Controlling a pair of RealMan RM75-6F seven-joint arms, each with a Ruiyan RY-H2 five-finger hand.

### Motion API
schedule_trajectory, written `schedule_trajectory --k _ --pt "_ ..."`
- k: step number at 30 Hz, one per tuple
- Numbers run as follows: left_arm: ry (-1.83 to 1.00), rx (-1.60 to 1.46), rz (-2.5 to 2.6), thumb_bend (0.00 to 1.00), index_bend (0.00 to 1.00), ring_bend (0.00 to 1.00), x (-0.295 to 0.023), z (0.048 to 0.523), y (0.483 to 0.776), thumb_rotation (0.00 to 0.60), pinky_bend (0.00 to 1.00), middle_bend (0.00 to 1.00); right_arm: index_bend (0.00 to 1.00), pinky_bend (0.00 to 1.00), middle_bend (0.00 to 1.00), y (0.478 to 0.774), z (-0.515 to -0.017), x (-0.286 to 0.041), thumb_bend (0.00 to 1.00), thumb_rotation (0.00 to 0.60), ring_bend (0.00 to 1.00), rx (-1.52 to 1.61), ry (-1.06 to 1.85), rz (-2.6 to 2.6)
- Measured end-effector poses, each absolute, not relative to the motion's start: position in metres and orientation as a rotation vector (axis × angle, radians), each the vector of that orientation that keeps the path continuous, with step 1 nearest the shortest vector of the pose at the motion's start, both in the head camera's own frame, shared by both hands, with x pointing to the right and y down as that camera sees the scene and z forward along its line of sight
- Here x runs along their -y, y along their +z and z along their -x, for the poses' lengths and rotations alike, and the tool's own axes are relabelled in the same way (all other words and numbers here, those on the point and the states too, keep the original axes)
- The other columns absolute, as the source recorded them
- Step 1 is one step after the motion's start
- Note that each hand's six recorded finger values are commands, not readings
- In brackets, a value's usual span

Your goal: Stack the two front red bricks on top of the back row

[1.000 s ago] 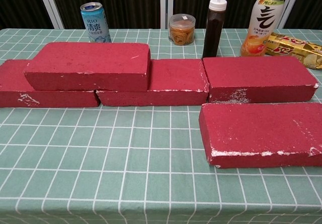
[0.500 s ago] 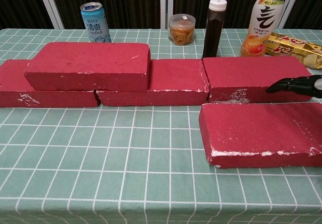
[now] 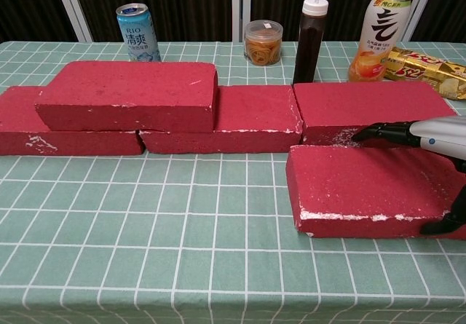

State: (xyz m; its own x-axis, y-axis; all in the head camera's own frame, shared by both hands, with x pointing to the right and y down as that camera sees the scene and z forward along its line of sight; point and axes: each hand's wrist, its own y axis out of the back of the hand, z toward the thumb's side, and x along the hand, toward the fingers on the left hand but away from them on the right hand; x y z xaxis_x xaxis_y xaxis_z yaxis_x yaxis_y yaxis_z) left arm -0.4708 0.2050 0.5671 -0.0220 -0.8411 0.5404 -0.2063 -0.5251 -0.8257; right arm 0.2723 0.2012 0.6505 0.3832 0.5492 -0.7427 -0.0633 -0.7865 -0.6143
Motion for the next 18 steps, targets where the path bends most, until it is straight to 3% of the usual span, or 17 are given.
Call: schedule_trajectory --k 12,18 --pt "-1.608 -1.091 1.753 0.00 0.03 0.00 -0.2092 0.4734 0.5716 0.600 0.00 0.00 0.00 0.01 0.04 0.6593 -0.2710 -0.2033 0.00 0.600 0.00 0.417 1.433 2.112" --pt "-1.616 -1.091 1.764 0.00 0.03 0.00 -0.2102 0.4736 0.5723 0.600 0.00 0.00 0.00 0.14 0.16 0.6600 -0.2710 -0.2035 0.00 0.600 0.04 0.438 1.426 2.121"
